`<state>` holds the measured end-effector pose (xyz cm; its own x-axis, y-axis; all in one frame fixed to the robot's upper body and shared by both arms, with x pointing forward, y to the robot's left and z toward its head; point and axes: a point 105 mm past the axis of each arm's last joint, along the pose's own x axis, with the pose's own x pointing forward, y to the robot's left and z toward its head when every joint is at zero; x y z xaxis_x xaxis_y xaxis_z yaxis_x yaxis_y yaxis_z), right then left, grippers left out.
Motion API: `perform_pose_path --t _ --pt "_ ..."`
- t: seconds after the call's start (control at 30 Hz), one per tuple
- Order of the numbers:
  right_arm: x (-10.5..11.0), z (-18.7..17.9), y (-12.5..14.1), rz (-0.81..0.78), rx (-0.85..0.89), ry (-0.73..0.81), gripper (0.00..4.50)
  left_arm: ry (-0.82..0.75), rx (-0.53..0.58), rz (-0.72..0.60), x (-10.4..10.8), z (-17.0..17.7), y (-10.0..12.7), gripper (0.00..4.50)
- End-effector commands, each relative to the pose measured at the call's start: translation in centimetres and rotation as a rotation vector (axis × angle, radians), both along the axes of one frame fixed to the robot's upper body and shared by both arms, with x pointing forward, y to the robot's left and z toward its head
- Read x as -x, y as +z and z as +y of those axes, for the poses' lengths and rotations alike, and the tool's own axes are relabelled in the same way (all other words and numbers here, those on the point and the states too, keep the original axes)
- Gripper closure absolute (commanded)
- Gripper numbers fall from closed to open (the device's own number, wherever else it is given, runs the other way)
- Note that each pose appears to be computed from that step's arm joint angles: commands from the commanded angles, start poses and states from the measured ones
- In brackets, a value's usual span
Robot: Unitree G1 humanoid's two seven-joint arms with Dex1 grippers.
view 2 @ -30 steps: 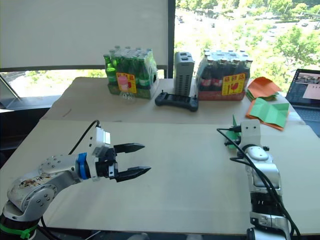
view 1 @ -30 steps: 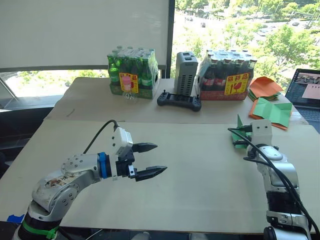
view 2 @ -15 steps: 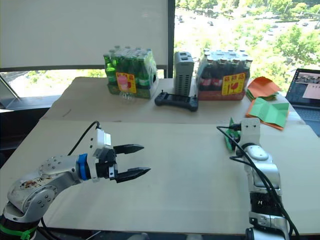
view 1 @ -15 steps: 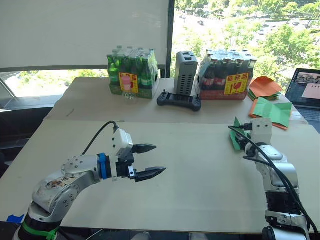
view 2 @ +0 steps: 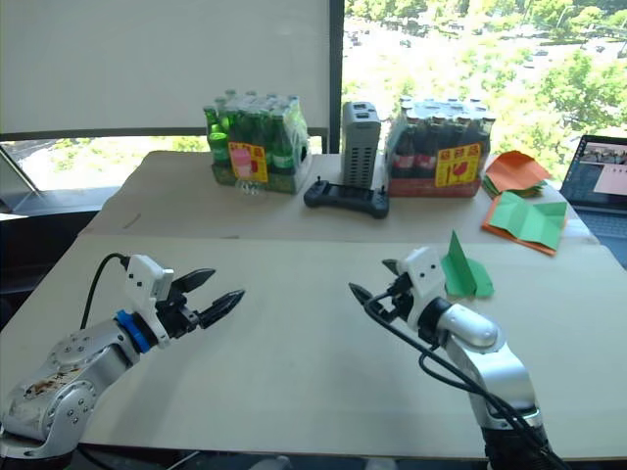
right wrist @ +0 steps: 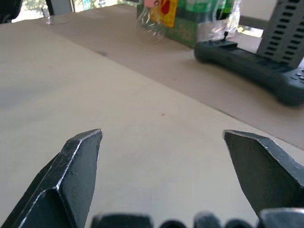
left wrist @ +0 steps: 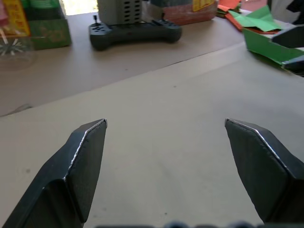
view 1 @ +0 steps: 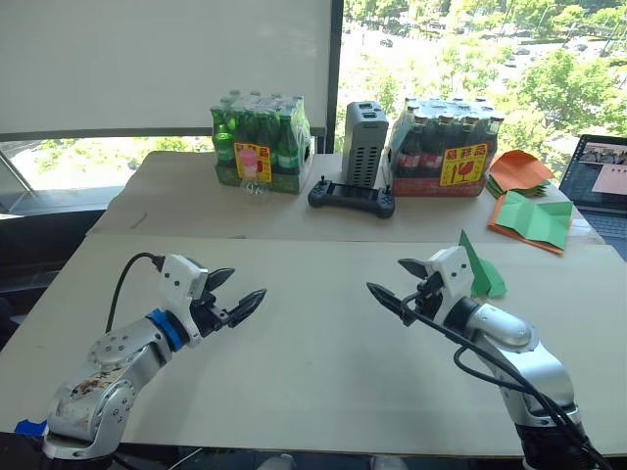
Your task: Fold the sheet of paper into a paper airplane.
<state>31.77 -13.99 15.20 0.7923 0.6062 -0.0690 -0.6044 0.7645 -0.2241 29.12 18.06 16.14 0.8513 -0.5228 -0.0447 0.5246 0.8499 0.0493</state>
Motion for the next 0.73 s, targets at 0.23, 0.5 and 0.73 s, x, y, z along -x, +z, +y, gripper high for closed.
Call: perform_pose_path --t 0.23,0.5,0.73 --pt "-0.5 -0.9 -1.9 -0.024 0.038 -0.038 0.02 0.227 0.018 -0.033 0.0 4.3 -0.9 0.29" --pt "-0.8 -1.2 -1.6 -0.04 0.018 -0.06 0.02 0.176 0.022 -0.031 0.3 3.3 -0.9 0.29" --pt "-0.8 -1.2 -1.8 -0.033 0.016 -0.071 0.02 0.142 0.018 -0.035 0.1 2.6 -0.7 0.29"
